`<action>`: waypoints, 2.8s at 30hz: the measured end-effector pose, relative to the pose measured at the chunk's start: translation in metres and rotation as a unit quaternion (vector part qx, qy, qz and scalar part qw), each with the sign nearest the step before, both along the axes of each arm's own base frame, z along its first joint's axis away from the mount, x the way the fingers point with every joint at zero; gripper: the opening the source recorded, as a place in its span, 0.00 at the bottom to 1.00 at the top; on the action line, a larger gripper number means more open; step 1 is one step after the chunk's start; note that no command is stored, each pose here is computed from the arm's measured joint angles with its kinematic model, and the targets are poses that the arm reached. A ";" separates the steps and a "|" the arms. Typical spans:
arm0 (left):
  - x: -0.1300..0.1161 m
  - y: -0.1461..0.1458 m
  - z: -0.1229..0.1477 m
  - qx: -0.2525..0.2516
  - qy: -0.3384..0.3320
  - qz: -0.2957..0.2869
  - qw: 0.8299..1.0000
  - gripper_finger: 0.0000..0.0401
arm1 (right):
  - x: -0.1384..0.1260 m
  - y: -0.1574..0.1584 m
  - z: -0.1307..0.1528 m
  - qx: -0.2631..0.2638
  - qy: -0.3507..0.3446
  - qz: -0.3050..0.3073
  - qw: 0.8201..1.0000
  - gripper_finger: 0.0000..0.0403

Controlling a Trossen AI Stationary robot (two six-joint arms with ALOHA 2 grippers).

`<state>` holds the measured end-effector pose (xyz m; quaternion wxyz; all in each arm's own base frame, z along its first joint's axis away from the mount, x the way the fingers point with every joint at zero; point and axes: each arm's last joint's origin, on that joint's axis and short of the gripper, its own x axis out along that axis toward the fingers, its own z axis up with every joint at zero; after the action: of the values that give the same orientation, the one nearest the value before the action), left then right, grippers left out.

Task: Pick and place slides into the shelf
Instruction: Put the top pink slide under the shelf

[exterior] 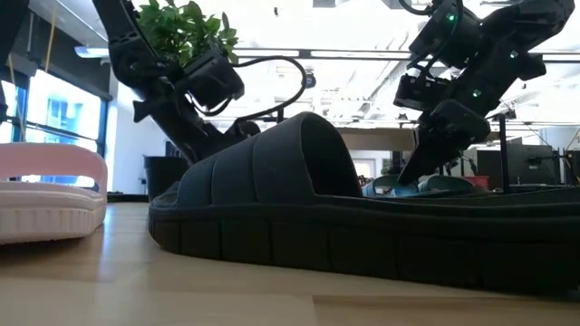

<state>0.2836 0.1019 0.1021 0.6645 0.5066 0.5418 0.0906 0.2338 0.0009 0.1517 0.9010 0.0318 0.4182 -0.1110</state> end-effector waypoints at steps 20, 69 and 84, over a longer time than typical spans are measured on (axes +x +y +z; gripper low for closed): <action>-0.002 -0.018 0.007 0.081 0.008 0.079 0.994 0.03 | 0.000 0.000 0.000 -0.001 -0.001 -0.006 1.000 0.00; -0.062 -0.198 0.065 0.002 -0.073 0.121 0.990 0.02 | 0.004 0.000 0.003 -0.011 -0.025 0.014 1.000 0.00; -0.080 -0.268 0.135 -0.026 -0.065 0.011 0.998 0.02 | 0.013 -0.005 0.013 0.244 -0.096 -0.002 0.965 0.01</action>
<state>0.2040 -0.1659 0.2370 0.7099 0.4762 0.5055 0.1169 0.2471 -0.0045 0.1649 0.9016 0.2621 0.3441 -0.0038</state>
